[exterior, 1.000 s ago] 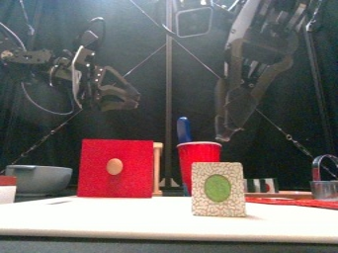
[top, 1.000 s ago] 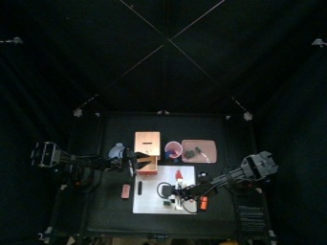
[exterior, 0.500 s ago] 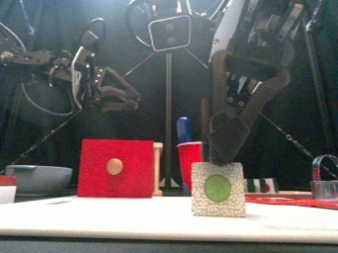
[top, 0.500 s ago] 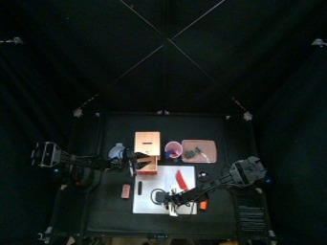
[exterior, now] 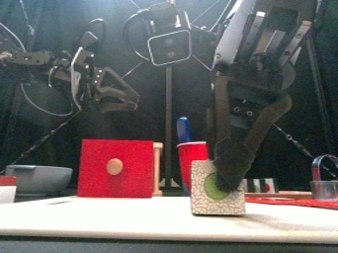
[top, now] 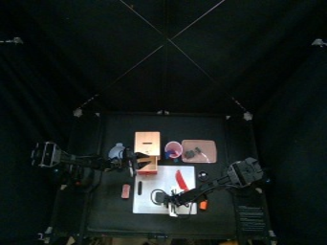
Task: Place sushi on board then cut the sushi with the knife then place the pieces on the plate
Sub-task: Place the 4 sushi pieces on the plate
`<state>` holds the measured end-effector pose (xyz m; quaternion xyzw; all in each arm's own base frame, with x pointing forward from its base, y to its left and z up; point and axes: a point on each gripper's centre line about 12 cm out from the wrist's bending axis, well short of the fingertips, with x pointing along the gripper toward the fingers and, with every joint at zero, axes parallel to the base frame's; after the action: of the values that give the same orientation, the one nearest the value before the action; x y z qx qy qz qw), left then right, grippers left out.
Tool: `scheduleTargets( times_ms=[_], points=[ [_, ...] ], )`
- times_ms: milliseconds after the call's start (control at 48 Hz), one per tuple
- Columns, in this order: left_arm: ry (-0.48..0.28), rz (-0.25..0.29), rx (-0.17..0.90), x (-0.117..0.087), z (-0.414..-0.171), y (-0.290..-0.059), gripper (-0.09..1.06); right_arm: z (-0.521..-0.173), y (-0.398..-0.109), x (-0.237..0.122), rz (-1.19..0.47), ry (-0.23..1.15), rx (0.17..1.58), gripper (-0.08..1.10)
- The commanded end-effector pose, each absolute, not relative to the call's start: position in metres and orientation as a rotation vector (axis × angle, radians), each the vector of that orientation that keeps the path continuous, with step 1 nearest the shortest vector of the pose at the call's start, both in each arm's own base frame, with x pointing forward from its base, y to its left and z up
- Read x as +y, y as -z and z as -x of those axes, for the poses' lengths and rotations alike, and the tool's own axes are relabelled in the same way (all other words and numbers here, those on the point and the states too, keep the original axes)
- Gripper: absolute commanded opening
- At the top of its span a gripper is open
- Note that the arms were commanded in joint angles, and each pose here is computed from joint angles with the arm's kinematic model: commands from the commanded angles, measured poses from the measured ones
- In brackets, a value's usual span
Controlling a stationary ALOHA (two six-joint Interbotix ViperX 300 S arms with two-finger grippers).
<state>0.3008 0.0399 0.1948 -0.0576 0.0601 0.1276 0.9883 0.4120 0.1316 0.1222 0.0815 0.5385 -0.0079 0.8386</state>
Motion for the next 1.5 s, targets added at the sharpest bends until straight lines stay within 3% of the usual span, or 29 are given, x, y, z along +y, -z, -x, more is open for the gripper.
scheduleTargets(
  times_ms=[21, 146, 458, 604, 771, 1208, 1375, 1500],
  points=[
    [-0.255, 0.115, 0.098, 0.04, -0.303, -0.2, 0.76, -0.411, -0.151, 0.127, -0.181, 0.012, 1.081, 0.53],
    [-0.255, 0.115, 0.098, 0.04, -0.303, -0.2, 0.76, -0.394, -0.171, 0.114, -0.158, 0.04, 1.079, 0.53],
    [-0.255, 0.115, 0.098, 0.04, -0.303, -0.2, 0.76, -0.295, -0.194, 0.013, -0.189, 0.337, 1.157, 0.53],
    [-0.255, 0.114, 0.1, 0.04, -0.303, -0.2, 0.76, -0.238, -0.192, -0.029, -0.279, 0.487, 1.103, 0.53],
    [-0.261, 0.115, 0.092, 0.042, -0.304, -0.202, 0.76, -0.197, -0.186, -0.065, -0.419, 0.624, 0.972, 0.53],
    [-0.262, 0.115, 0.088, 0.042, -0.305, -0.203, 0.76, -0.171, -0.152, -0.14, -0.607, 0.878, 0.796, 0.53],
    [-0.261, 0.115, 0.089, 0.042, -0.305, -0.203, 0.76, -0.17, -0.139, -0.151, -0.607, 0.895, 0.817, 0.55],
    [-0.261, 0.116, 0.093, 0.042, -0.304, -0.202, 0.76, -0.176, -0.132, -0.153, -0.627, 0.888, 0.821, 0.63]
  ],
)
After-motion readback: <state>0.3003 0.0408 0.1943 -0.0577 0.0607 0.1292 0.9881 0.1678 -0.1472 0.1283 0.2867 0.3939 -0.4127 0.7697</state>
